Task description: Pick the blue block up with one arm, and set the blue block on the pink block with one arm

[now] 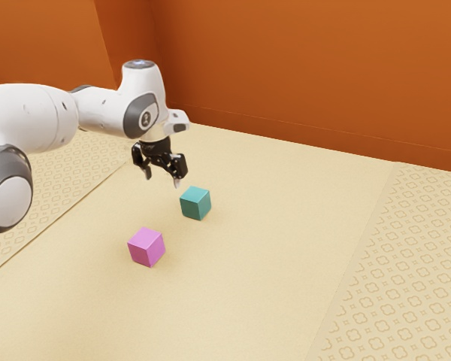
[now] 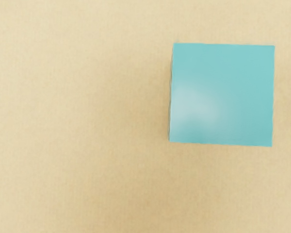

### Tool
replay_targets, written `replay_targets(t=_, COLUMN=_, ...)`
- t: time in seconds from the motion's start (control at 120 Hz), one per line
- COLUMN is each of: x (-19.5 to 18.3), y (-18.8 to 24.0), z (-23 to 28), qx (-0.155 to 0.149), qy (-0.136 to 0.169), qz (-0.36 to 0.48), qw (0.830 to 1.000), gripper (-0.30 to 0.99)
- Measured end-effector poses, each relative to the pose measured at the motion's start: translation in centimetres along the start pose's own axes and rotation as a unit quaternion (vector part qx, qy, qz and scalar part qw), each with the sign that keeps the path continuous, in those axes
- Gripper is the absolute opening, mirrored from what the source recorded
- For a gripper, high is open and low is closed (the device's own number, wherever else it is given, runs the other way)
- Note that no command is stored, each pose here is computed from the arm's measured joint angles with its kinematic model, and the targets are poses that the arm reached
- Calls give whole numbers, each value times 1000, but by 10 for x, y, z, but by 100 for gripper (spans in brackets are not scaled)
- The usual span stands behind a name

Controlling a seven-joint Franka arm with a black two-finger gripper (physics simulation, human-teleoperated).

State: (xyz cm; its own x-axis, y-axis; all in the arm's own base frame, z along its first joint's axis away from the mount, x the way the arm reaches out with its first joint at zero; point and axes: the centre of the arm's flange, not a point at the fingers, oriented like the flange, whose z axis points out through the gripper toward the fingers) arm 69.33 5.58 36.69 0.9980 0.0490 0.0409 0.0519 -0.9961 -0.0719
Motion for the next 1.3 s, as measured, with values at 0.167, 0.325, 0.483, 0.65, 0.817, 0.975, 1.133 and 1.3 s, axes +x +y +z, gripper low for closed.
replay_targets(t=0.167, x=22, y=12, z=20, qx=-46, qy=12, qz=31, qw=998, gripper=67)
replay_targets(t=0.325, x=31, y=41, z=35, qx=-60, qy=14, qz=84, qw=995, gripper=67)
replay_targets(t=0.483, x=43, y=46, z=55, qx=-67, qy=6, qz=122, qw=990, gripper=67)
replay_targets(t=0.65, x=52, y=36, z=56, qx=-74, qy=-2, qz=139, qw=987, gripper=67)
replay_targets(t=0.817, x=54, y=30, z=68, qx=-87, qy=-34, qz=135, qw=986, gripper=67)
replay_targets(t=0.975, x=63, y=32, z=72, qx=-93, qy=-40, qz=133, qw=986, gripper=67)
replay_targets(t=1.133, x=73, y=32, z=78, qx=-94, qy=-39, qz=131, qw=986, gripper=67)
replay_targets(t=1.3, x=75, y=32, z=85, qx=-93, qy=-43, qz=130, qw=986, gripper=67)
